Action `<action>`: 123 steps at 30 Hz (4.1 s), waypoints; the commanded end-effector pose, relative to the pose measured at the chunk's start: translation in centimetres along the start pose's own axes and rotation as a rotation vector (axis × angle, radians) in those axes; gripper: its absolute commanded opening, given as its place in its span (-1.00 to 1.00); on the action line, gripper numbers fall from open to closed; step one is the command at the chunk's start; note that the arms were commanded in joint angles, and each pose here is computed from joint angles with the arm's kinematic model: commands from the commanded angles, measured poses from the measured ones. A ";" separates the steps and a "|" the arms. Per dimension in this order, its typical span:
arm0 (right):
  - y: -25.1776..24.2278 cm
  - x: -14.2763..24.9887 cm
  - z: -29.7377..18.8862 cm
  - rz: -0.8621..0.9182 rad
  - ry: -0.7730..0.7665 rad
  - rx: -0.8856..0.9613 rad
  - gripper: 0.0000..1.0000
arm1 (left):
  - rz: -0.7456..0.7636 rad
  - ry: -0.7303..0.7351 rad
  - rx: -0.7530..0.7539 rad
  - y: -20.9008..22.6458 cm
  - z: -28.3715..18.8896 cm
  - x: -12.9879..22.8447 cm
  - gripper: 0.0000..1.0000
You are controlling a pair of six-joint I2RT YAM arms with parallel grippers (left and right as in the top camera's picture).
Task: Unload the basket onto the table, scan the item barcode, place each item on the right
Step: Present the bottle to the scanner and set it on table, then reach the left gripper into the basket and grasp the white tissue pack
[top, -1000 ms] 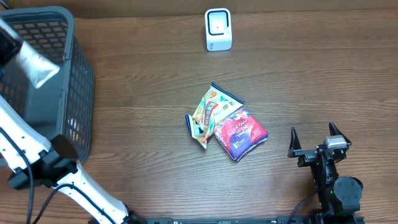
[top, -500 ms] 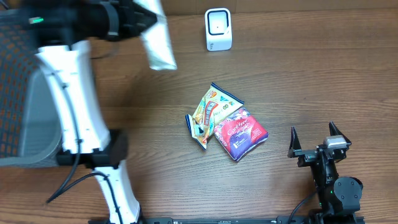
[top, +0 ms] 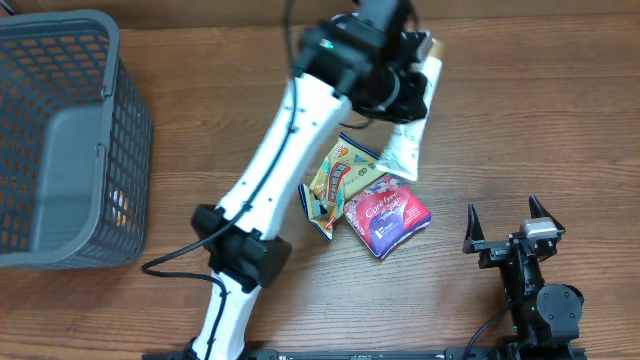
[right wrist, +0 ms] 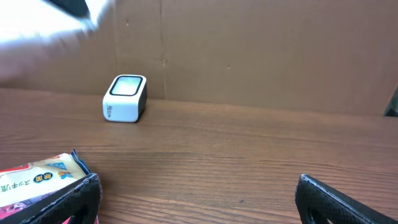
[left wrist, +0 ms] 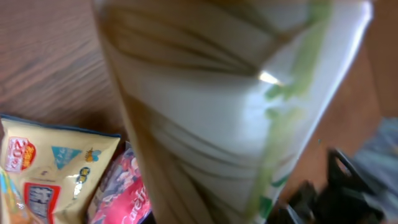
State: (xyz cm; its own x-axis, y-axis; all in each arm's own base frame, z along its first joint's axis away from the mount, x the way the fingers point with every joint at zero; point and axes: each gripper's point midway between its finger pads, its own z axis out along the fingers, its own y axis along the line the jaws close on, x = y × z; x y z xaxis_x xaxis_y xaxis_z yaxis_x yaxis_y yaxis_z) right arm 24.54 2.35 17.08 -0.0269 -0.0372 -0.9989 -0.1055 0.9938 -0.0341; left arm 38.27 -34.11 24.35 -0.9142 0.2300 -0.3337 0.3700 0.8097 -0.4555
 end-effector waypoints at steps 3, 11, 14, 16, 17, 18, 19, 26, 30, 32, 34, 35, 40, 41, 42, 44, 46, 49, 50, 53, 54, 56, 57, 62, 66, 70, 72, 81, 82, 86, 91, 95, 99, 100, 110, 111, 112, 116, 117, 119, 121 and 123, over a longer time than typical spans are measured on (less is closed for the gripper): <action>0.0 0.1 0.0 -0.001 -0.007 0.002 1.00 | -0.276 -0.046 -0.178 4.2 3.5 0.0 -0.92; 0.0 0.1 0.0 -0.001 -0.007 0.002 1.00 | -0.548 0.003 -0.066 4.9 10.3 1.7 -0.92; 0.0 0.1 0.0 -0.001 -0.007 0.002 1.00 | -0.524 0.001 0.039 3.4 12.0 1.4 -0.91; 0.0 0.1 0.0 -0.001 -0.007 0.002 1.00 | -0.511 -0.008 0.053 3.1 12.6 1.3 -0.92; 0.0 0.1 0.0 -0.001 -0.007 0.002 1.00 | -0.507 -0.012 0.048 3.2 12.8 1.4 -0.91; 0.0 0.1 0.0 -0.001 -0.007 0.002 1.00 | -0.506 -0.015 0.033 3.3 13.0 1.6 -0.91; 0.0 0.1 0.0 -0.001 -0.007 0.002 1.00 | -0.504 -0.019 0.018 3.5 13.1 1.8 -0.91; 0.0 0.1 0.0 -0.001 -0.007 0.002 1.00 | -0.476 -0.015 -0.065 4.0 14.5 3.5 -0.55; 0.0 0.1 0.0 -0.001 -0.007 0.002 1.00 | -0.378 -0.007 -0.063 3.5 14.7 3.9 -0.11; 0.0 0.1 0.0 -0.001 -0.007 0.002 1.00 | -0.339 -0.007 -0.060 3.4 14.6 3.8 -0.11; 0.0 0.1 0.0 -0.001 -0.007 0.002 1.00 | -0.325 -0.003 -0.049 3.3 14.4 3.7 -0.15; 0.0 0.1 0.0 -0.001 -0.007 0.002 1.00 | -0.314 0.000 -0.035 3.2 14.3 3.5 -0.18; 0.0 0.1 0.0 -0.001 -0.007 0.002 1.00 | -0.221 -0.022 0.043 2.0 11.5 1.8 -0.26; 0.0 0.1 0.0 -0.001 -0.007 0.002 1.00 | -0.199 -0.033 0.050 1.8 10.5 1.3 -0.26; 0.0 0.1 0.0 -0.001 -0.007 0.002 1.00 | -0.182 -0.045 0.051 1.7 9.4 0.9 -0.25; 0.0 0.1 0.0 -0.001 -0.007 0.002 1.00 | -0.131 -0.076 0.052 1.4 6.4 -0.2 -0.21; 0.0 0.1 0.0 -0.001 -0.007 0.002 1.00 | -0.078 -0.109 0.053 1.0 3.3 -1.1 -0.13; 0.0 0.1 0.0 -0.001 -0.007 0.002 1.00 | 0.014 -0.182 0.048 0.4 -2.9 -2.2 0.06; 0.0 0.1 0.0 -0.001 -0.007 0.002 1.00 | 0.042 -0.204 0.045 0.3 -4.8 -2.3 0.14; 0.0 0.1 0.0 -0.001 -0.007 0.002 1.00 | 0.069 -0.284 0.015 0.9 -11.6 -2.2 0.49; 0.0 0.1 0.0 -0.001 -0.007 0.002 1.00 | 0.051 -0.316 -0.014 1.7 -13.9 -2.0 0.55; 0.0 0.1 0.0 -0.001 -0.007 0.002 1.00 | -0.026 -0.394 -0.099 4.3 -18.7 -1.4 0.72; 0.0 0.1 0.0 -0.001 -0.007 0.002 1.00 | -0.079 -0.434 -0.137 5.8 -21.0 -0.9 0.94; 0.0 0.1 0.0 -0.001 -0.007 0.002 1.00 | -0.296 -0.570 -0.268 13.1 -29.9 2.5 0.99; 0.0 0.1 0.0 -0.001 -0.007 0.002 1.00 | -0.537 -0.618 -0.392 19.7 -34.7 6.8 1.00; 0.0 0.1 0.0 -0.001 -0.007 0.002 1.00 | -0.733 -0.581 -0.502 25.3 -36.7 11.2 1.00; 0.0 0.1 0.0 -0.001 -0.007 0.002 1.00 | -0.828 -0.559 -0.581 28.3 -37.6 13.4 0.99; 0.0 0.1 0.0 -0.001 -0.007 0.002 1.00 | -1.185 -0.470 -0.849 39.3 -38.0 19.7 1.00; 0.0 0.1 0.0 -0.001 -0.007 0.002 1.00 | -1.200 -0.453 -0.841 40.0 -37.4 19.8 1.00; 0.0 0.1 0.0 -0.001 -0.007 0.002 1.00 | -1.253 -0.328 -0.815 43.1 -34.0 20.8 1.00; 0.0 0.1 0.0 -0.001 -0.007 0.002 1.00 | -1.238 -0.120 -0.697 46.3 -28.1 21.7 1.00; 0.0 0.1 0.0 -0.001 -0.007 0.002 1.00 | -1.244 -0.003 -0.657 47.9 -25.1 22.8 1.00; 0.0 0.1 0.0 -0.001 -0.007 0.002 1.00 | -1.251 0.107 -0.613 48.9 -22.4 24.0 1.00; 0.0 0.1 0.0 -0.001 -0.007 0.002 1.00 | -1.244 0.137 -0.597 49.0 -21.7 24.3 1.00; 0.0 0.1 0.0 -0.001 -0.007 0.002 1.00 | -1.226 0.253 -0.502 49.3 -17.2 26.4 0.81; 0.0 0.1 0.0 -0.001 -0.007 0.002 1.00 | -1.226 0.256 -0.497 49.3 -17.0 26.5 0.80; 0.0 0.1 0.0 -0.001 -0.007 0.002 1.00 | -1.225 0.258 -0.497 49.4 -16.6 26.6 0.79; 0.0 0.1 0.0 -0.001 -0.007 0.002 1.00 | -1.214 0.255 -0.494 49.8 -15.3 26.9 0.63; 0.0 0.1 0.0 -0.001 -0.007 0.002 1.00 | -1.211 0.257 -0.494 49.8 -15.0 26.9 0.56; 0.0 0.1 0.0 -0.001 -0.007 0.002 1.00 | -1.204 0.254 -0.498 50.0 -14.6 26.9 0.41; 0.0 0.1 0.0 -0.001 -0.007 0.002 1.00 | -1.202 0.246 -0.502 50.2 -14.6 26.8 0.35; 0.0 0.1 0.0 -0.001 -0.007 0.002 1.00 | -1.199 0.237 -0.505 50.4 -14.6 26.6 0.01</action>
State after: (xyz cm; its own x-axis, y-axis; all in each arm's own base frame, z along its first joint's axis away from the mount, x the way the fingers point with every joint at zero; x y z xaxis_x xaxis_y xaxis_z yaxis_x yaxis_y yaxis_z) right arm 24.54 2.35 17.05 -0.0280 -0.0369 -0.9989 -0.1055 0.9938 -0.0337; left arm 29.82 21.06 5.07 -0.6413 -0.7334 0.2254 -0.7491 0.6621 0.0229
